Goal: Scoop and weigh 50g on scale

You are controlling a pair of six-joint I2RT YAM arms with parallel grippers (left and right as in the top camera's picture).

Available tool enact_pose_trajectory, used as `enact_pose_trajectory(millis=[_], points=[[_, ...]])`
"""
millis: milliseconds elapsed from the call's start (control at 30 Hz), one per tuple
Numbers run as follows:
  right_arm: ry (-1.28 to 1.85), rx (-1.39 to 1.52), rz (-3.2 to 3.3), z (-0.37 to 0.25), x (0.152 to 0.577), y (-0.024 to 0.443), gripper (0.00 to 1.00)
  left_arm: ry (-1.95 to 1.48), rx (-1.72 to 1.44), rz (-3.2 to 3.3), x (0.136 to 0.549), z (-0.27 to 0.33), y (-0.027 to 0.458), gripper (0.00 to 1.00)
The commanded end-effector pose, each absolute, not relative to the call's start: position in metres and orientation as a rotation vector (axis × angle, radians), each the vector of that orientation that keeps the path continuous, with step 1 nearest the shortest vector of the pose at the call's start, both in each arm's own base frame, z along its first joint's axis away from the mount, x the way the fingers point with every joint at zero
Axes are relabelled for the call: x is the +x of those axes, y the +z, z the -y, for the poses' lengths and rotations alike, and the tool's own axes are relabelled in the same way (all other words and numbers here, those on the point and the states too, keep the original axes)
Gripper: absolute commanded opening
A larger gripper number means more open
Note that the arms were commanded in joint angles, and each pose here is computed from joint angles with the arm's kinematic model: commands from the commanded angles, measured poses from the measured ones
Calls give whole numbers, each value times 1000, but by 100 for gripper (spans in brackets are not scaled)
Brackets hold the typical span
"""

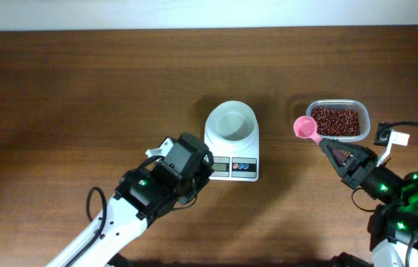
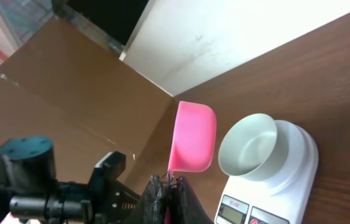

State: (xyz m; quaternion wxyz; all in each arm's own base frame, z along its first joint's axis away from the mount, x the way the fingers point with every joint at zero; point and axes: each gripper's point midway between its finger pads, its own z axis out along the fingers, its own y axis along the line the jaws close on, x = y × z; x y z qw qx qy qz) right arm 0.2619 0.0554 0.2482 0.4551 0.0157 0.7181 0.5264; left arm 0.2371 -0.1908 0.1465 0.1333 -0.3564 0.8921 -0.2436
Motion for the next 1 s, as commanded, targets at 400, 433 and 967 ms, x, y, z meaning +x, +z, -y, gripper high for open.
enact_pose_trajectory(millis=[400, 433, 967], points=[[1110, 133, -1738, -31, 288, 250, 4, -488, 411, -2678, 244, 245, 116, 0], [1104, 125, -1732, -30, 289, 256, 4, -466, 433, -2694, 245, 246, 114, 0], [661, 413, -2253, 1, 247, 240, 4, -357, 581, -2610, 244, 268, 123, 24]])
